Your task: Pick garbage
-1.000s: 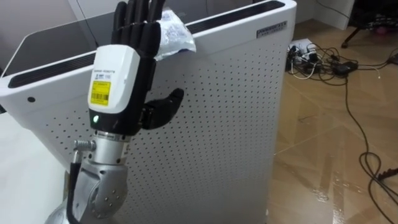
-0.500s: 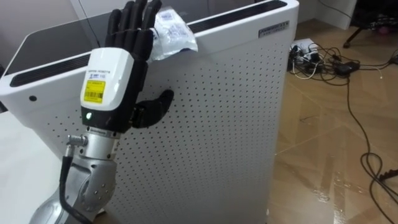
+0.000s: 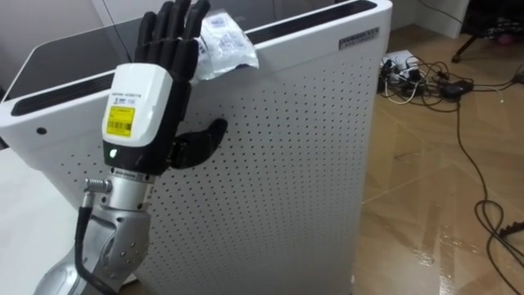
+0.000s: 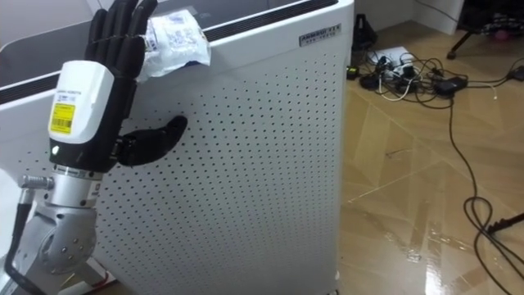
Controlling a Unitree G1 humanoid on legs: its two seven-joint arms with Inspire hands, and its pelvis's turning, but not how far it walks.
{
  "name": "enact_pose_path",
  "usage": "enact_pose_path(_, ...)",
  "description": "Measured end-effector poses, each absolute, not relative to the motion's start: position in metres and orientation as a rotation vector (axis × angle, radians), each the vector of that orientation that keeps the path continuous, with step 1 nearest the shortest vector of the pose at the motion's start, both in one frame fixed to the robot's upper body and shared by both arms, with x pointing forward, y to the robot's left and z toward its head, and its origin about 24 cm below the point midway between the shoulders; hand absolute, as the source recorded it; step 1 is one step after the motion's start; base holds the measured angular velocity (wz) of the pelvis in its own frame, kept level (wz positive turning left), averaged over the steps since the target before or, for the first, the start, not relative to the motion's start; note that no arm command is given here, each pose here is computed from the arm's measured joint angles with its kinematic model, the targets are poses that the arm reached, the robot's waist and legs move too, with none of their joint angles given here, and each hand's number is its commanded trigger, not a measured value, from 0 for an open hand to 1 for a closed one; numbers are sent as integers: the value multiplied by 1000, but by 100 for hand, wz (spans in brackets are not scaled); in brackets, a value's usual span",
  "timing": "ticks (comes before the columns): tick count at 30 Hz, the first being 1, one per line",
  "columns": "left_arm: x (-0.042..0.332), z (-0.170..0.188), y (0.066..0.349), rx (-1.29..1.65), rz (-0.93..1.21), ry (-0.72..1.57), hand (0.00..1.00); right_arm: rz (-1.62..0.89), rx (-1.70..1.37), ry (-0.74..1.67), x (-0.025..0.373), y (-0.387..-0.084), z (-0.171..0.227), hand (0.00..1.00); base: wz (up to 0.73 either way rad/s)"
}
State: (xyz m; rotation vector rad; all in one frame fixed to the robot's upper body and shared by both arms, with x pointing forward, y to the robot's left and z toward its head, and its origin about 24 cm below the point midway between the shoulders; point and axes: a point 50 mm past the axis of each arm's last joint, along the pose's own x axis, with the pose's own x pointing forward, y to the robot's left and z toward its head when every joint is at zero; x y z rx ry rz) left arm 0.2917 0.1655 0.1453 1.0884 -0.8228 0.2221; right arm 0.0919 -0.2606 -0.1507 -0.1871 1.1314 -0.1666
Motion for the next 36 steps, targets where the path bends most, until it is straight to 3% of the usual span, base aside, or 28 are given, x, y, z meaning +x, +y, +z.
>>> enact_pose_path(1, 292, 146, 166, 1092, 220, -827, 100, -168, -188, 1132, 92, -261, -151, 100, 0)
enact_pose_path(25, 300, 168, 166, 1057, 312, -886, 100, -180, -210, 1135, 90, -272, -147, 100, 0)
enact_pose_path(36, 289, 187, 161, 771, 283, -888, 100, -175, -211, 1138, 89, -271, -148, 100, -1)
